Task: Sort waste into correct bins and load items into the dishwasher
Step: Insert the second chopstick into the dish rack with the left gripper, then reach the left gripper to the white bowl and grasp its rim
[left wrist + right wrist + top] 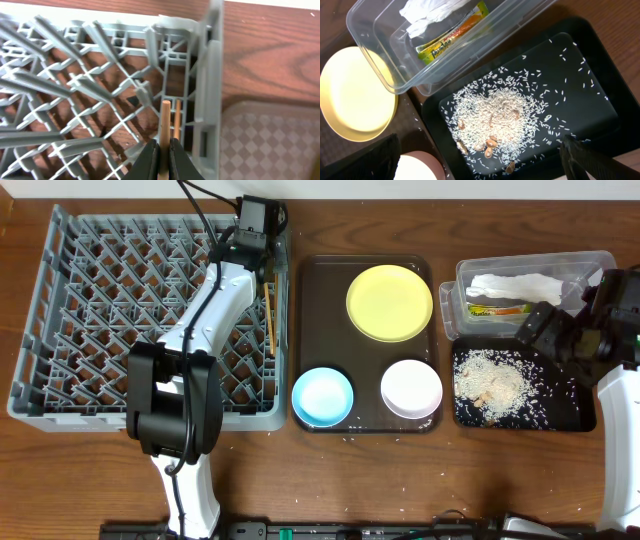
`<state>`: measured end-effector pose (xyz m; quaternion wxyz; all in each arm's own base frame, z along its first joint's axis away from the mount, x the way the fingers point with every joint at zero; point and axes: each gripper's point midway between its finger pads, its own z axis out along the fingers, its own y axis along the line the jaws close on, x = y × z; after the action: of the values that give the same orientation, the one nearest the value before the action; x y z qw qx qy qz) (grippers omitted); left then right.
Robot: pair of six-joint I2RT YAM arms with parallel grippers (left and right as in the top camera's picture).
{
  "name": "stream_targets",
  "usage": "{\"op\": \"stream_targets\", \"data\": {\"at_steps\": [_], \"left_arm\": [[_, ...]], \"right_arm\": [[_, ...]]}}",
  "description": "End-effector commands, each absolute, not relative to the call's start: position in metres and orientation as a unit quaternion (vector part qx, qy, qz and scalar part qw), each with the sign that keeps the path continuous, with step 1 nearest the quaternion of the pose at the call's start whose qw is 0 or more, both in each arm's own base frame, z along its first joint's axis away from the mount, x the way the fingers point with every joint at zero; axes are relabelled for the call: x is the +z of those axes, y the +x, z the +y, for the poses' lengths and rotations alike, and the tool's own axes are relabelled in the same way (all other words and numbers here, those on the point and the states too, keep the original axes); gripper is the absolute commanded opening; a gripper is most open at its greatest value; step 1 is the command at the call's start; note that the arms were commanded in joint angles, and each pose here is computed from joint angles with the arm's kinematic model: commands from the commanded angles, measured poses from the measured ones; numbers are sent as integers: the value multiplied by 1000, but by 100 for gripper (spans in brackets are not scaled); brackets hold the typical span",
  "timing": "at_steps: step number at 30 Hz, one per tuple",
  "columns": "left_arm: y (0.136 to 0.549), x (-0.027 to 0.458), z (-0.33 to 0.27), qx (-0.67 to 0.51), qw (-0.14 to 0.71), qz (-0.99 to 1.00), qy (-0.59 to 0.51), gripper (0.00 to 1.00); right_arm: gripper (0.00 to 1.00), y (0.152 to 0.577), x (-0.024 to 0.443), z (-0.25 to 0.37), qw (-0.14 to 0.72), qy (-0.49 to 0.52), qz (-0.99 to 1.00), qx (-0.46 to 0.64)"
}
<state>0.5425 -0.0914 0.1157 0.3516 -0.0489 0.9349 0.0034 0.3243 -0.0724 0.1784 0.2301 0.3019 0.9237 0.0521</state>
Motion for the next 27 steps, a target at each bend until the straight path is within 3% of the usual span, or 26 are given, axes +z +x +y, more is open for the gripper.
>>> {"op": "stream_targets", "data": {"at_steps": [1,5,11,15,21,27], "left_arm": [[544,129,-100,-8,359,933,-12,14],[542,138,-100,-11,363,932,-12,43],[522,180,-98,-16,373,928,-12,45],[452,205,-152,-143,290,945,45,45],[371,180,-211,-192,148,966,86,47],[324,157,-254,-189,94,969,132,50]], "right_arm": [[99,325,184,-75,237,311,919,55],[99,325,184,-75,237,311,919,55],[99,325,184,-75,237,311,919,55],[99,325,184,-75,237,311,919,55],[99,324,183,-75,235,310,920,55],[99,324,183,-75,235,311,919,55]]}}
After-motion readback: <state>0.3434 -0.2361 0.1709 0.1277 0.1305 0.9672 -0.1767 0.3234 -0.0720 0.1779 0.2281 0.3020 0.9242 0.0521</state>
